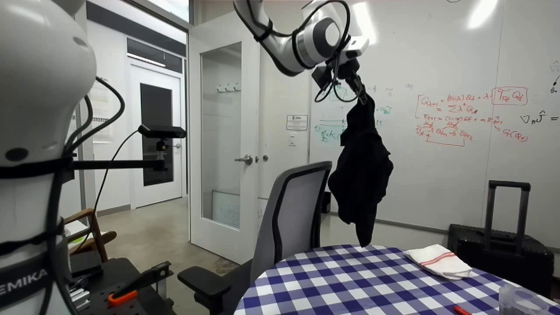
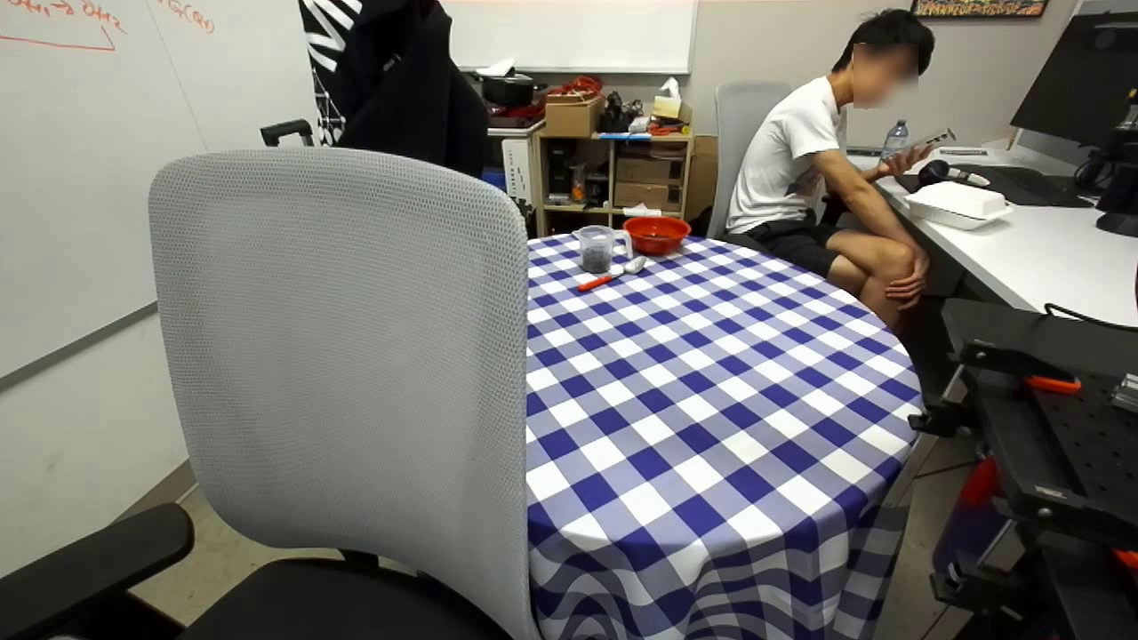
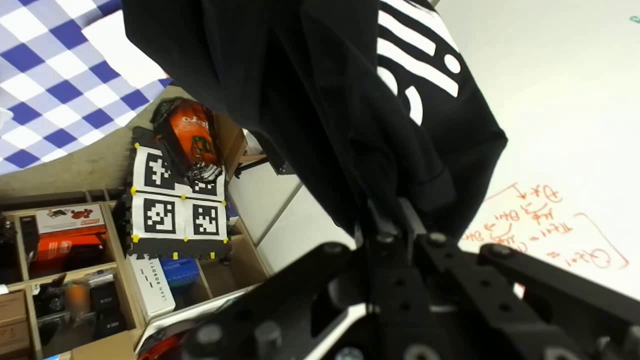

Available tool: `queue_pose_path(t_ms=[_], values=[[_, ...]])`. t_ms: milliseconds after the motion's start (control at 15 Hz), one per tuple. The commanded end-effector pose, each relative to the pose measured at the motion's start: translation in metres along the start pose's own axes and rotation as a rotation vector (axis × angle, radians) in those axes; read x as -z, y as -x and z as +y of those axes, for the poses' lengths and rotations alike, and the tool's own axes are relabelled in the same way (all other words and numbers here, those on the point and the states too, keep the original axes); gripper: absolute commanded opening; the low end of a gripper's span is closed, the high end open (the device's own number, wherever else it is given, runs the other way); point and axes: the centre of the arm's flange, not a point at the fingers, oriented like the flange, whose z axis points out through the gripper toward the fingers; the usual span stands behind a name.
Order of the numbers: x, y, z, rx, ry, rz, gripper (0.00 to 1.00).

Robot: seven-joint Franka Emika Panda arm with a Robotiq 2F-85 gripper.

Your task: Put the black towel on the backrest of the chair

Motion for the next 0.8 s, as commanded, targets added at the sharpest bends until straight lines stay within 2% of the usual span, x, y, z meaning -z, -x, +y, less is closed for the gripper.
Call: queue_pose_path(t_ms=[0, 200, 533, 733], values=[[0.025, -0.004, -0.032, 0.035, -0.045, -0.022, 0.05], [0.018, 0.024, -0.08, 0.124, -0.037, -0.095, 0.05], [0.02, 0.103, -0.173, 0.344, -0.016, -0.188, 0.05], [0.019, 0.147, -0.206, 0.456, -0.018, -0.229, 0.04]])
